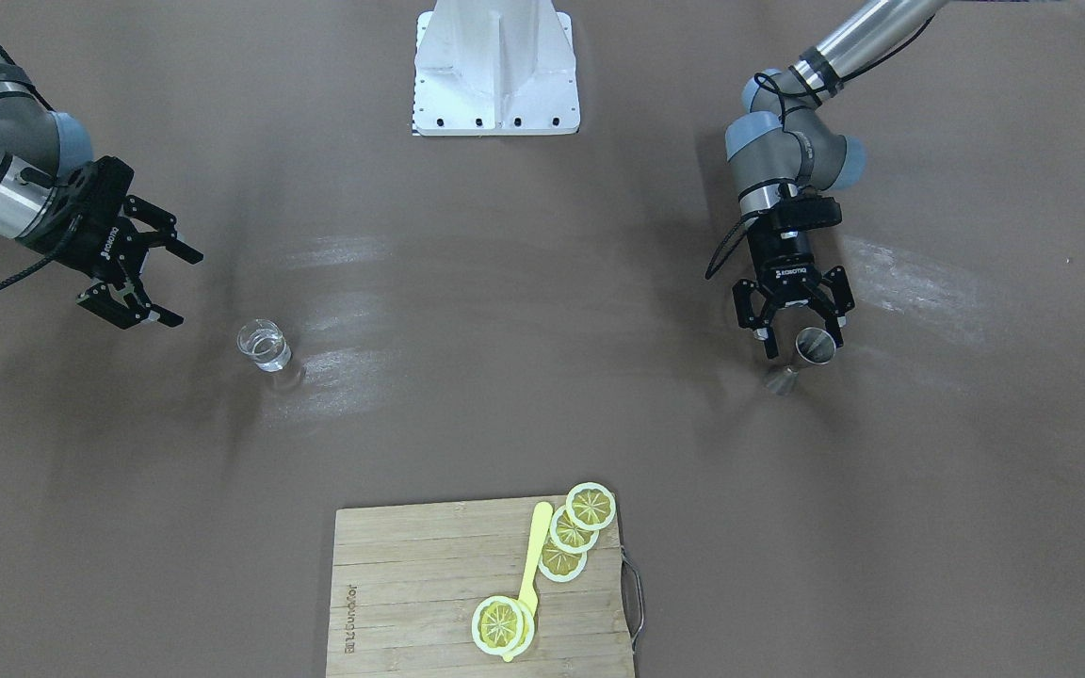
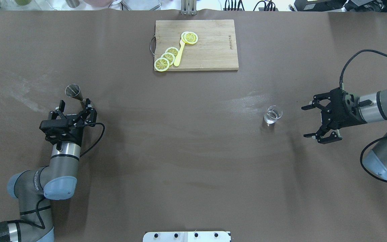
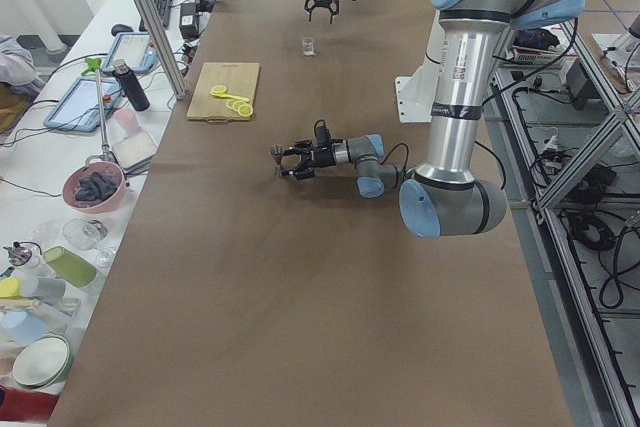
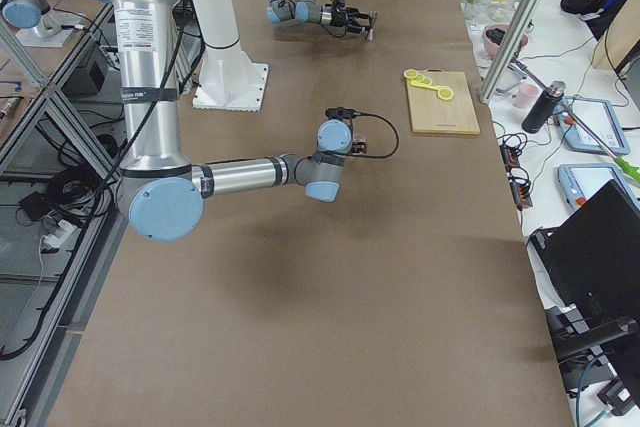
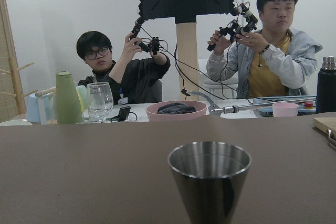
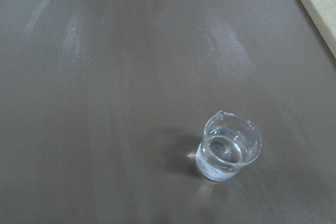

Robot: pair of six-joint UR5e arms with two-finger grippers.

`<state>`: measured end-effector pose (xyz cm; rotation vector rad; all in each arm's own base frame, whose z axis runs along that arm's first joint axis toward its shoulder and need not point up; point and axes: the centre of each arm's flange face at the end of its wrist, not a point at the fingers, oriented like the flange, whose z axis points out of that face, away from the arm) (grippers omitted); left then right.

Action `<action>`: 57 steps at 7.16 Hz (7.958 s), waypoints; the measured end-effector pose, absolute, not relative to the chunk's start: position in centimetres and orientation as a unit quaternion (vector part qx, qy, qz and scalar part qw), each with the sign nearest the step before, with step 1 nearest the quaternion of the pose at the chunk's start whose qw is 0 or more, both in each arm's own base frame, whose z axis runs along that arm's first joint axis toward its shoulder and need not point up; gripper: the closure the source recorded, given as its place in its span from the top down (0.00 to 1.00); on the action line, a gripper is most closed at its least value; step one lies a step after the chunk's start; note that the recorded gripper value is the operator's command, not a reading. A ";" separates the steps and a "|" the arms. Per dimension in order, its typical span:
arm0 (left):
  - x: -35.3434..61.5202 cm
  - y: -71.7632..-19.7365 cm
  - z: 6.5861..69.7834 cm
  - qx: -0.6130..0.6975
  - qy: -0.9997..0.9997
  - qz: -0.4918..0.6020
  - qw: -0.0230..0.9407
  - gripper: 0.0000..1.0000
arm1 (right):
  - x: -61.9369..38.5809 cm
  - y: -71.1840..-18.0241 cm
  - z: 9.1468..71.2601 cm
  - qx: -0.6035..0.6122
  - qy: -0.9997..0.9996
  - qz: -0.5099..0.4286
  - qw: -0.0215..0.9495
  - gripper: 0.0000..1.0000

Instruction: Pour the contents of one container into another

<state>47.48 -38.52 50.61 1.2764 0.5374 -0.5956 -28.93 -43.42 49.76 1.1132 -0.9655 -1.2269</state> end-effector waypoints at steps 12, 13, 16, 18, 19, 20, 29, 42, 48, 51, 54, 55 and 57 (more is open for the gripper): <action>49.2 -41.1 49.8 0.577 0.220 -0.283 0.734 0.00 | -34.2 -48.5 50.3 0.473 -0.436 -0.537 0.546 0.98; 49.3 -41.8 47.8 0.582 0.216 -0.278 0.733 0.00 | -34.3 -49.3 50.2 0.474 -0.434 -0.535 0.548 0.98; 50.5 -43.0 35.2 0.605 0.229 -0.219 0.731 0.00 | -35.7 -51.0 49.5 0.473 -0.437 -0.531 0.552 0.98; 53.8 -43.1 29.7 0.607 0.251 -0.202 0.726 0.00 | -36.2 -50.6 49.6 0.468 -0.440 -0.533 0.550 0.98; 55.4 -42.8 27.1 0.604 0.270 -0.197 0.723 0.00 | -36.4 -50.4 49.7 0.466 -0.442 -0.533 0.550 0.93; 56.9 -42.2 23.9 0.604 0.285 -0.180 0.722 0.00 | -36.5 -50.3 49.6 0.465 -0.444 -0.534 0.550 0.87; 57.6 -40.7 16.6 0.645 0.319 -0.057 0.692 0.00 | -36.3 -50.0 49.6 0.449 -0.462 -0.538 0.544 0.23; 59.4 -39.7 17.1 0.632 0.422 -0.019 0.650 0.00 | -24.7 -56.6 37.0 0.471 -0.451 -0.499 0.570 0.00; 59.2 -39.7 17.5 0.632 0.419 -0.021 0.651 0.00 | -22.5 -56.9 25.8 0.452 -0.436 -0.499 0.597 0.00; 59.2 -39.7 17.7 0.632 0.418 -0.020 0.652 0.00 | -23.4 -57.1 20.9 0.438 -0.407 -0.523 0.608 0.00; 59.2 -39.7 17.9 0.633 0.420 -0.022 0.650 0.00 | -26.6 -57.5 17.5 0.422 -0.366 -0.557 0.615 0.00; 59.1 -39.6 18.4 0.632 0.420 -0.021 0.651 0.00 | -27.4 -57.5 16.8 0.415 -0.355 -0.566 0.617 0.00; 59.1 -39.4 19.1 0.632 0.419 -0.020 0.652 0.00 | -28.4 -57.8 15.3 0.401 -0.335 -0.583 0.623 0.00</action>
